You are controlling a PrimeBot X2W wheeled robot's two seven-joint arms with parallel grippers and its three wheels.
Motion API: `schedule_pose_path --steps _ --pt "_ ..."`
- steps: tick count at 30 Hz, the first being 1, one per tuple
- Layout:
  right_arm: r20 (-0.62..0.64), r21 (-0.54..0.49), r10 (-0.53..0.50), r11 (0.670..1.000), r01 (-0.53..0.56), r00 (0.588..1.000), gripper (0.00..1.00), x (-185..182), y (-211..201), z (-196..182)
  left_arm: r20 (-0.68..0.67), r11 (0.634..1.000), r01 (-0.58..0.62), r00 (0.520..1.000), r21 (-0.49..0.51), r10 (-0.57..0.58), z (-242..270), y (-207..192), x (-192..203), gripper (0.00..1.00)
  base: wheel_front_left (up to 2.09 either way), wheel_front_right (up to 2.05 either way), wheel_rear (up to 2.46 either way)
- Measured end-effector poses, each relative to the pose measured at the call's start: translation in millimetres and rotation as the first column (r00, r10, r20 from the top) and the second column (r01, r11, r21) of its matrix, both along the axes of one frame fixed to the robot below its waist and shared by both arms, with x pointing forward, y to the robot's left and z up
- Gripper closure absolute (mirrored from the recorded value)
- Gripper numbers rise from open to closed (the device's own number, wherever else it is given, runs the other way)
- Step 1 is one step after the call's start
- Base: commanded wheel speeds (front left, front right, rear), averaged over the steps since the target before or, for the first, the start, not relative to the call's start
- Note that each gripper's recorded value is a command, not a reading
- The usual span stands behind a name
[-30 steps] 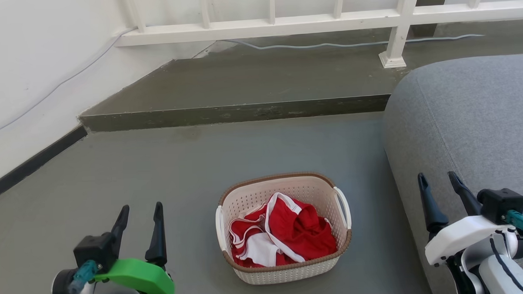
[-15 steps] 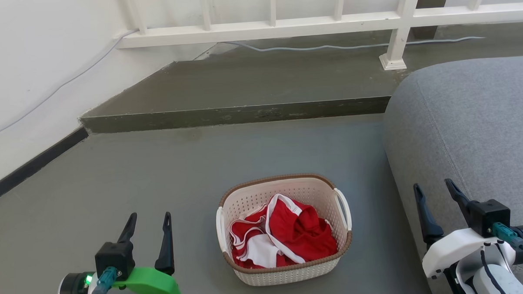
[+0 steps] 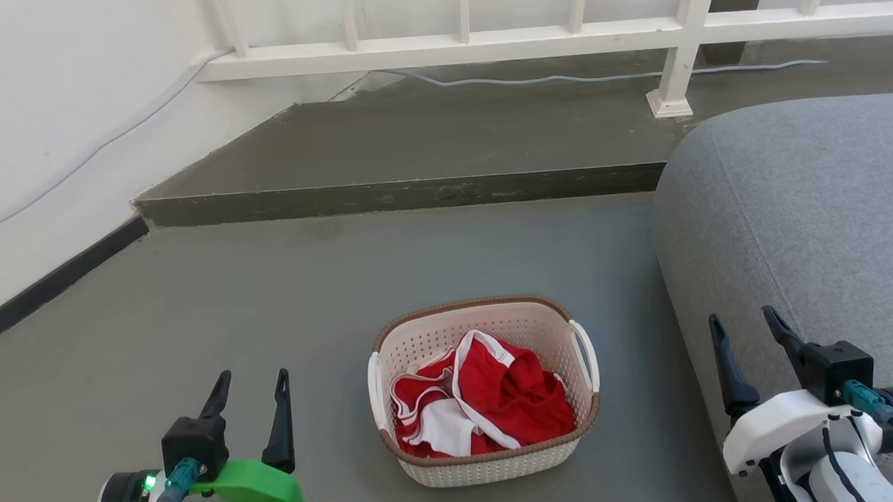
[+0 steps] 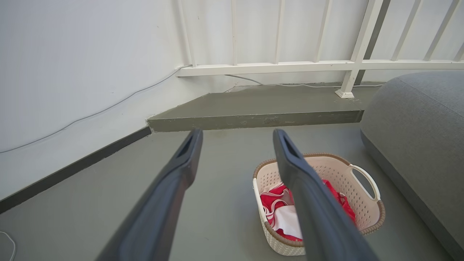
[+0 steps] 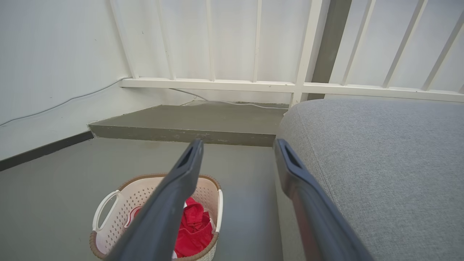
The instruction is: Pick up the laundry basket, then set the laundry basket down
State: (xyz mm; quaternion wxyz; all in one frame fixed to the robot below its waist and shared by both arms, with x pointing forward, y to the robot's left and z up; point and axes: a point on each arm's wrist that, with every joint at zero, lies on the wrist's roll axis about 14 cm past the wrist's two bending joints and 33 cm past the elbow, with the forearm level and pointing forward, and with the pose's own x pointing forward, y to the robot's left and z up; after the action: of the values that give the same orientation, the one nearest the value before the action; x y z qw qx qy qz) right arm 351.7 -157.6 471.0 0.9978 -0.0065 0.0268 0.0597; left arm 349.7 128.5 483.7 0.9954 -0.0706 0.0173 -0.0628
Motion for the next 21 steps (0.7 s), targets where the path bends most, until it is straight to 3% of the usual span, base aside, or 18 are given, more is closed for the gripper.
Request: schedule_pose_path --steps 21 --pt "-0.062 0.000 -0.009 1.000 0.009 0.998 0.00 5 -3 -20 -0.058 1.000 0.003 0.998 -0.030 -0.005 -17 -8 5 0.00 0.00 0.00 0.00"
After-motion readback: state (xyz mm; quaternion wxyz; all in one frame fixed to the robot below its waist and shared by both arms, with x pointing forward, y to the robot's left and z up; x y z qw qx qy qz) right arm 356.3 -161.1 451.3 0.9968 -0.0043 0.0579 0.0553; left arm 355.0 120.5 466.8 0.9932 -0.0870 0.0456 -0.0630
